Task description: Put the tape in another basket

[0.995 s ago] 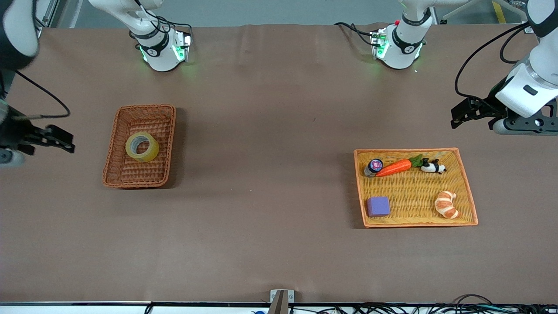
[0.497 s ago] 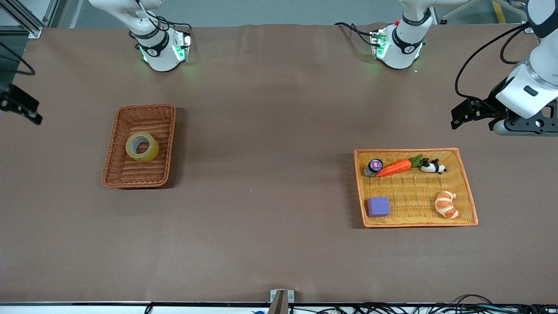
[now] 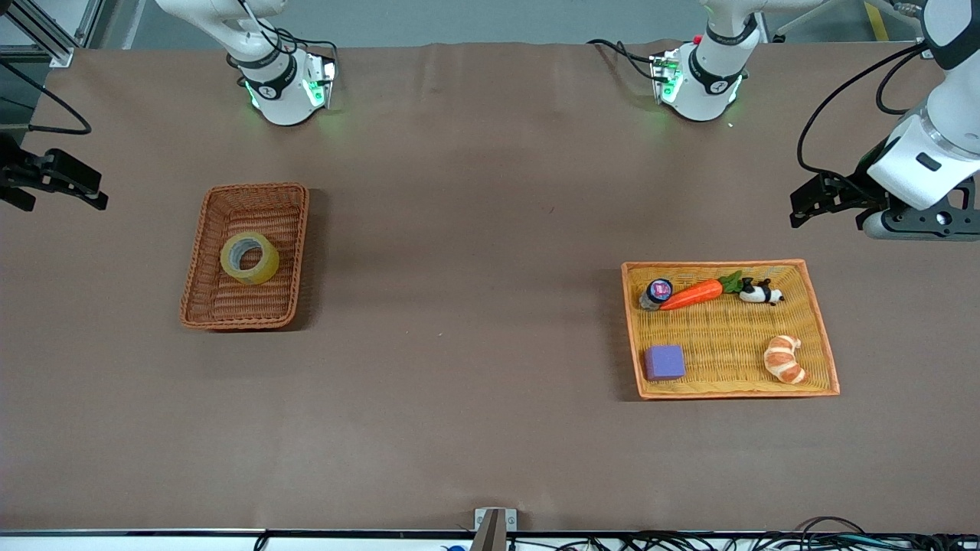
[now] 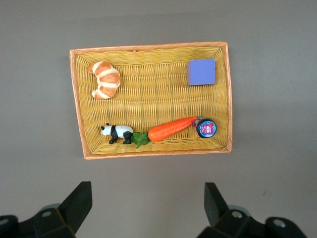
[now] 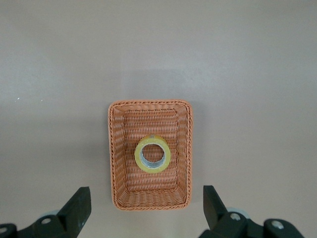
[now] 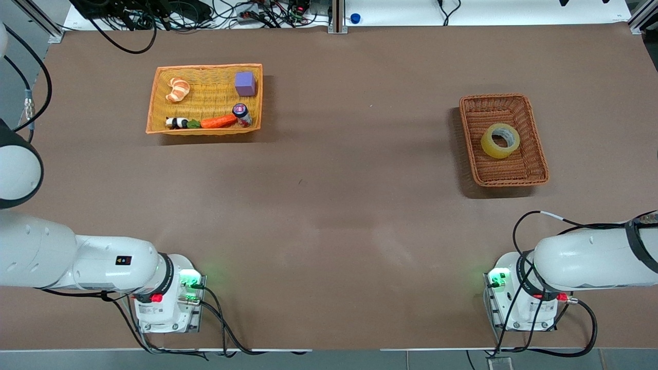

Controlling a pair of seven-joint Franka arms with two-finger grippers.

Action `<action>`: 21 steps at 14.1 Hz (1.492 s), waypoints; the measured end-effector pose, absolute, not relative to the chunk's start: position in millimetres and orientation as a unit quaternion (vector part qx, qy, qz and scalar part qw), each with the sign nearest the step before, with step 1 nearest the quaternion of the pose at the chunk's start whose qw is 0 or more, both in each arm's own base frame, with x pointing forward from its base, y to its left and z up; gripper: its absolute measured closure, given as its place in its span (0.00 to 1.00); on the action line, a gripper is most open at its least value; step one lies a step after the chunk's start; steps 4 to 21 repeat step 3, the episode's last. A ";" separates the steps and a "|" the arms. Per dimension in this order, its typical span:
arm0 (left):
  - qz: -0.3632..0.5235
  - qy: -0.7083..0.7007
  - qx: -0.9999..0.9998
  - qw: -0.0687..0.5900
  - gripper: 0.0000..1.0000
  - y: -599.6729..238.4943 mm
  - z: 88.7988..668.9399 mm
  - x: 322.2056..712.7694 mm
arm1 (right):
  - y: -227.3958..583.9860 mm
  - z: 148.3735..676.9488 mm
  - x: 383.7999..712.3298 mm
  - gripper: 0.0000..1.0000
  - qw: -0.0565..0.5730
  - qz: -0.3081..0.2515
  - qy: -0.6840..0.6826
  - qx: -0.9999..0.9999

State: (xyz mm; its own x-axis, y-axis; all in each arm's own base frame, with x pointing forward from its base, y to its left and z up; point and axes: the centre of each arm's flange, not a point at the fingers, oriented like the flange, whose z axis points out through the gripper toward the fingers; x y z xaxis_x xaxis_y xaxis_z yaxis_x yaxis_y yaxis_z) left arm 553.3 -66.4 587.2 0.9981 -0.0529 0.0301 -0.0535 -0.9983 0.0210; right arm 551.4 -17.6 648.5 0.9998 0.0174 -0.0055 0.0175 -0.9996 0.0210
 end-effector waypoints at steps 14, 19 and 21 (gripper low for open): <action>0.015 -0.027 0.999 0.011 0.00 -66.9 587.1 553.3 | -17.3 648.5 551.3 0.00 0.010 -0.003 0.009 1.000; 0.015 -0.027 0.999 0.011 0.00 -66.9 587.1 553.3 | -17.3 648.5 551.3 0.00 0.010 -0.003 0.009 1.000; 0.015 -0.027 0.999 0.011 0.00 -66.9 587.1 553.3 | -17.3 648.5 551.3 0.00 0.010 -0.003 0.009 1.000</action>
